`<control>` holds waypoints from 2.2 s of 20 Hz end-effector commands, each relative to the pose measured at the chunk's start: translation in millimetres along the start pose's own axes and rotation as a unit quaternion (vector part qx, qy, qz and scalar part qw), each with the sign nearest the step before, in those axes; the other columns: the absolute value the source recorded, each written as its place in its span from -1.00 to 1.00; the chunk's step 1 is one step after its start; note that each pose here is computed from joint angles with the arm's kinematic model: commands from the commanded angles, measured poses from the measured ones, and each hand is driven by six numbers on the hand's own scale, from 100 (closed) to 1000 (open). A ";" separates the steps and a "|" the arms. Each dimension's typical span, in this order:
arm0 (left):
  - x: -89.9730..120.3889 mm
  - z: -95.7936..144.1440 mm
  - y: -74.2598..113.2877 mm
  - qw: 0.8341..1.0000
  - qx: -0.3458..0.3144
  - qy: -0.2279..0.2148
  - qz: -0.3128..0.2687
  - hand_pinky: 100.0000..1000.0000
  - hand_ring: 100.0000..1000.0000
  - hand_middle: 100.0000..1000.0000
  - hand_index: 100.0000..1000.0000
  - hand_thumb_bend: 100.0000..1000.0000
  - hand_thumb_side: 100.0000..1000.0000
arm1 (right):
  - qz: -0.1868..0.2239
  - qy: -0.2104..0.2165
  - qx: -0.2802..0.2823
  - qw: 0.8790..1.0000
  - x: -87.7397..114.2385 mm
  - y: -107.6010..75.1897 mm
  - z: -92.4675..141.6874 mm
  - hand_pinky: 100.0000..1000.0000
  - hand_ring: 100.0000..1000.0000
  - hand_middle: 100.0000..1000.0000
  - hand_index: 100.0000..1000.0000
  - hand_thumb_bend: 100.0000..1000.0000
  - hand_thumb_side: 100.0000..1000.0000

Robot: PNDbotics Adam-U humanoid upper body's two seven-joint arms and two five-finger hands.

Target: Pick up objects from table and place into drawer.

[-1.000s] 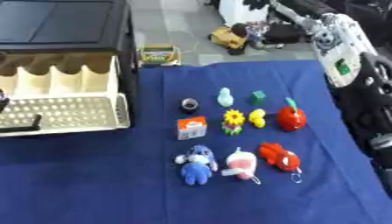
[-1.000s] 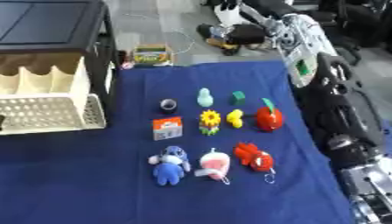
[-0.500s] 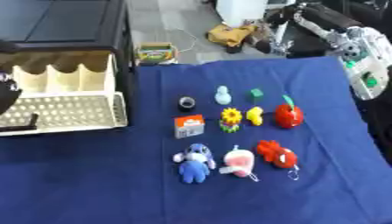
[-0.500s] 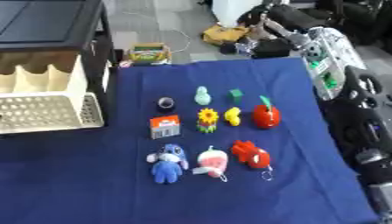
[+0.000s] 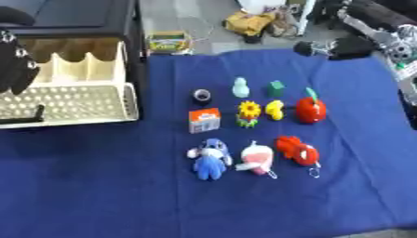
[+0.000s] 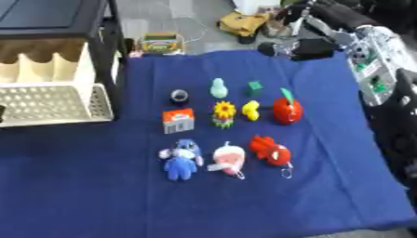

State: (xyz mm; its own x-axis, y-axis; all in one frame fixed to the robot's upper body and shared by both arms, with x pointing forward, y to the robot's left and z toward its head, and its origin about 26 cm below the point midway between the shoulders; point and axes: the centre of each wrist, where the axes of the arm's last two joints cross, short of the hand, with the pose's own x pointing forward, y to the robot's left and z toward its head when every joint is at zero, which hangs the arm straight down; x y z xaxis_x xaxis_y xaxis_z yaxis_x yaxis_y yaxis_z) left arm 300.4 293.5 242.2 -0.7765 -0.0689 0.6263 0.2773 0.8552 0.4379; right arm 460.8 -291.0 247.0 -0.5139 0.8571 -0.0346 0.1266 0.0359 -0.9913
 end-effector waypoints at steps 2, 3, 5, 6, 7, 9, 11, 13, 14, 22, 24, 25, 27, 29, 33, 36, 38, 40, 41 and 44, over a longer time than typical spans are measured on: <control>7.0 -2.2 5.7 1.000 0.003 -0.007 -0.012 -1.00 -1.00 -1.00 0.38 -0.84 1.00 | 0.002 0.003 0.012 1.000 -9.4 -0.5 4.8 0.41 0.53 0.32 0.74 0.23 0.88; 7.0 -2.2 5.7 1.000 0.003 -0.006 -0.012 -1.00 -1.00 -1.00 0.38 -0.84 1.00 | 0.000 0.003 0.016 1.000 -10.1 2.8 5.3 0.41 0.53 0.32 0.76 0.24 0.86; 6.8 -2.1 5.4 1.000 0.002 -0.005 -0.012 -1.00 -1.00 -1.00 0.37 -0.84 1.00 | -0.005 0.003 0.024 1.000 -11.1 9.4 5.9 0.41 0.54 0.33 0.80 0.25 0.83; 6.8 -2.0 5.3 1.000 0.002 -0.004 -0.012 -1.00 -1.00 -1.00 0.37 -0.83 1.00 | -0.007 0.003 0.028 1.000 -11.2 12.5 6.0 0.41 0.54 0.34 0.84 0.25 0.80; 6.7 -2.0 5.2 1.000 0.002 -0.003 -0.011 -1.00 -1.00 -1.00 0.36 -0.84 1.00 | -0.010 0.003 0.033 0.999 -11.3 15.7 6.1 0.41 0.54 0.33 0.85 0.25 0.79; 6.5 -2.1 4.8 1.000 0.001 -0.002 -0.011 -1.00 -1.00 -1.00 0.36 -0.84 1.00 | -0.018 0.003 0.042 0.999 -12.5 22.1 7.3 0.41 0.54 0.33 0.86 0.26 0.74; 6.2 -2.2 4.2 1.000 0.000 -0.001 -0.011 -1.00 -1.00 -1.00 0.36 -0.84 1.00 | -0.026 0.001 0.055 0.998 -13.7 28.2 8.5 0.41 0.54 0.34 0.87 0.27 0.66; 6.1 -2.4 3.8 1.000 -0.001 0.000 -0.010 -1.00 -1.00 -1.00 0.35 -0.83 1.00 | -0.034 -0.001 0.071 0.997 -14.4 33.8 9.1 0.41 0.54 0.34 0.86 0.28 0.59; 5.9 -2.4 3.5 1.000 -0.001 0.001 -0.010 -1.00 -1.00 -1.00 0.35 -0.83 1.00 | -0.038 -0.002 0.081 0.996 -14.7 37.1 9.1 0.41 0.54 0.34 0.85 0.28 0.56; 5.5 -2.3 2.9 1.000 -0.004 0.005 -0.012 -1.00 -1.00 -1.00 0.34 -0.84 1.00 | -0.048 -0.015 0.141 0.989 -10.5 55.1 -1.5 0.40 0.54 0.32 0.80 0.25 0.47; 5.2 -2.0 2.6 1.000 -0.004 0.007 -0.014 -1.00 -1.00 -1.00 0.34 -0.84 1.00 | -0.044 -0.017 0.142 0.989 -7.8 59.3 -5.3 0.39 0.53 0.31 0.78 0.24 0.48; 5.1 -2.0 2.3 1.000 -0.005 0.007 -0.014 -1.00 -1.00 -1.00 0.34 -0.84 1.00 | -0.042 -0.017 0.142 0.989 -7.7 60.3 -6.2 0.39 0.52 0.30 0.77 0.24 0.49; 4.8 -2.0 1.8 1.000 -0.006 0.008 -0.015 -1.00 -1.00 -1.00 0.34 -0.85 1.00 | -0.039 -0.015 0.142 0.989 -8.2 61.9 -6.6 0.39 0.52 0.30 0.76 0.24 0.48; 4.6 -2.0 1.4 1.000 -0.007 0.008 -0.017 -1.00 -1.00 -1.00 0.34 -0.85 1.00 | -0.039 -0.016 0.147 0.988 -6.4 66.0 -7.8 0.38 0.52 0.29 0.76 0.23 0.47; 4.3 -2.2 0.7 1.000 -0.007 0.008 -0.017 -1.00 -1.00 -1.00 0.34 -0.85 1.00 | -0.035 -0.018 0.154 0.987 -2.9 70.8 -10.9 0.38 0.51 0.27 0.74 0.23 0.47; 3.9 -1.9 0.2 1.000 -0.007 0.008 -0.018 -1.00 -1.00 -1.00 0.34 -0.85 1.00 | -0.035 -0.020 0.162 0.986 -3.0 74.6 -10.4 0.37 0.49 0.24 0.72 0.23 0.46; 3.9 -2.0 0.2 1.000 -0.006 0.008 -0.018 -1.00 -1.00 -1.00 0.34 -0.84 1.00 | -0.037 -0.021 0.170 0.984 -2.9 77.3 -10.0 0.37 0.49 0.23 0.72 0.22 0.44; 3.9 -2.1 0.0 1.000 -0.005 0.007 -0.017 -1.00 -1.00 -1.00 0.34 -0.85 1.00 | -0.039 -0.024 0.182 0.982 -3.1 79.6 -9.7 0.36 0.48 0.22 0.71 0.22 0.42; 3.9 -2.2 0.0 1.000 -0.005 0.007 -0.017 -1.00 -1.00 -1.00 0.34 -0.84 1.00 | -0.042 -0.026 0.187 0.981 -3.7 80.4 -9.3 0.36 0.48 0.20 0.70 0.26 0.37; 4.0 -2.5 -0.2 1.000 -0.006 0.006 -0.018 -1.00 -1.00 -1.00 0.34 -0.85 1.00 | -0.048 -0.029 0.198 0.979 -4.7 80.9 -8.1 0.36 0.47 0.19 0.70 0.22 0.41</control>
State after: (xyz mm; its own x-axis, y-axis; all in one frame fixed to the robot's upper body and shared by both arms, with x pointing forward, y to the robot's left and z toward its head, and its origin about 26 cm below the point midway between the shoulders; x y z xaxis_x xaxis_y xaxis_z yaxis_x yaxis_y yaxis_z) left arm 300.7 291.3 239.4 -0.7633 -0.0964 0.6389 0.2701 0.8507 0.4510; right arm 478.8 -280.6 154.0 -0.5603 0.8240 0.0840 -0.2724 -0.0875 -0.9582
